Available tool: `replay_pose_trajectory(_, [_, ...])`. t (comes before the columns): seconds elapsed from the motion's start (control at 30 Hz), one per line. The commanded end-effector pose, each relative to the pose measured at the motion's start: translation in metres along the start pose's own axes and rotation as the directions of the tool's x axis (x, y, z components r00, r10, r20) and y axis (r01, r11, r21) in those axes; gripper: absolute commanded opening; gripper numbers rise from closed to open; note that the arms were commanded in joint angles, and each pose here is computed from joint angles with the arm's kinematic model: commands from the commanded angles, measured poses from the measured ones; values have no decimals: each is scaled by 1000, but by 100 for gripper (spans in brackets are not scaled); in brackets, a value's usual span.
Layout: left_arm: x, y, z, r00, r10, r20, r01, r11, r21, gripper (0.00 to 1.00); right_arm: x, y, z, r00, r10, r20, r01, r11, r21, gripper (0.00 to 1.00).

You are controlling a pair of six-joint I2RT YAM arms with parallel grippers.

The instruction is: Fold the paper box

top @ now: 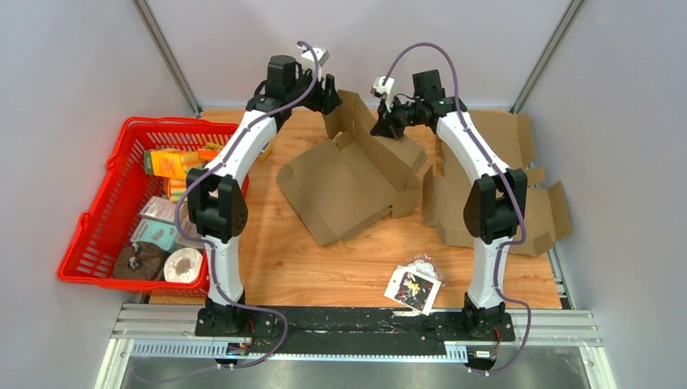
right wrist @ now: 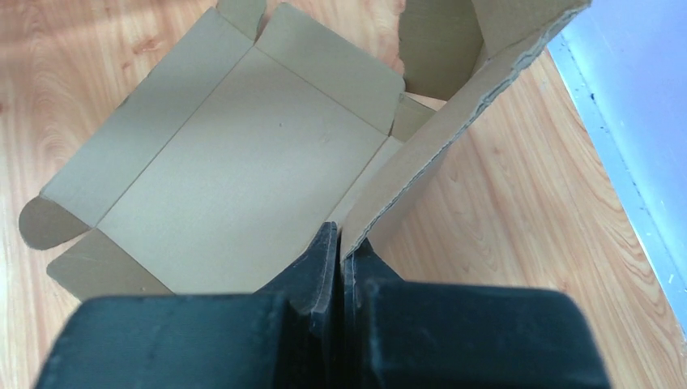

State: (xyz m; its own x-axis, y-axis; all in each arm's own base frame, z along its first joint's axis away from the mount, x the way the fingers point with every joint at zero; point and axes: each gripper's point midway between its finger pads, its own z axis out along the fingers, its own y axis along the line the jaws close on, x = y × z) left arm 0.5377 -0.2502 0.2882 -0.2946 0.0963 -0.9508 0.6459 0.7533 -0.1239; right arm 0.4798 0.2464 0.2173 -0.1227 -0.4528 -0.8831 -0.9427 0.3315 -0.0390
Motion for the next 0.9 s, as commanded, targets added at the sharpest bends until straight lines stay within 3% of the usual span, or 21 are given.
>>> replay_pose_trajectory(0.0, [-13,-13,-2,997,75,21,-78,982,169,69,13,11,0,998,-52,-35,49,996,-71,0])
replay_pose_trajectory(0.13, [-3,-19,7,997,72,6,-71,968,242,63,13,13,2,998,-50,-30,48,995,-84,0])
replay_pose_trajectory(0.23, [-5,-13,7,997,80,21,-83,976,202,46,8,14,3,999,-49,-12,48,995,-93,0])
replay_pose_trajectory(0.3, [11,-12,8,998,54,14,-56,982,182,41,6,13,4,999,-54,-3,54,994,-94,0])
replay_pose_trajectory(0.33, [-13,-12,0,991,91,100,-106,982,157,40,4,14,5,998,-60,-3,60,994,-93,0])
replay_pose_trajectory(0.37, [4,-11,1,993,84,84,-95,984,149,38,5,12,6,998,-65,-8,64,995,-83,0])
replay_pose_trajectory(0.5, [-1,-4,-11,989,100,110,-105,993,46,16,-2,-4,11,999,-32,-18,33,999,20,6])
replay_pose_trajectory(0.57, [8,3,-17,993,60,98,-58,998,-18,7,-8,-8,9,999,38,-21,-36,995,89,15])
replay_pose_trajectory(0.63, [-8,10,-29,984,68,163,-52,994,-101,1,-26,-18,3,996,81,28,-85,978,191,28])
replay_pose_trajectory(0.67, [8,13,-30,989,27,146,-9,992,-123,0,-25,-23,-1,987,157,30,-159,953,257,31])
replay_pose_trajectory(0.7, [-1,9,-41,984,21,177,3,991,-137,0,-36,-21,-9,984,173,49,-179,941,287,37])
replay_pose_trajectory(0.73, [-7,12,-47,977,23,214,13,986,-166,0,-41,-22,-14,978,197,66,-208,925,318,65])
replay_pose_trajectory(0.77, [11,14,-49,979,-28,203,67,980,-188,0,-39,-32,-24,945,310,103,-324,847,421,79])
replay_pose_trajectory(0.83, [0,16,-69,959,-62,278,137,956,-259,0,-48,-33,-45,895,418,156,-435,740,513,84])
replay_pose_trajectory(0.87, [17,16,-71,962,-80,262,153,951,-269,0,-51,-32,-55,855,481,195,-503,675,540,84])
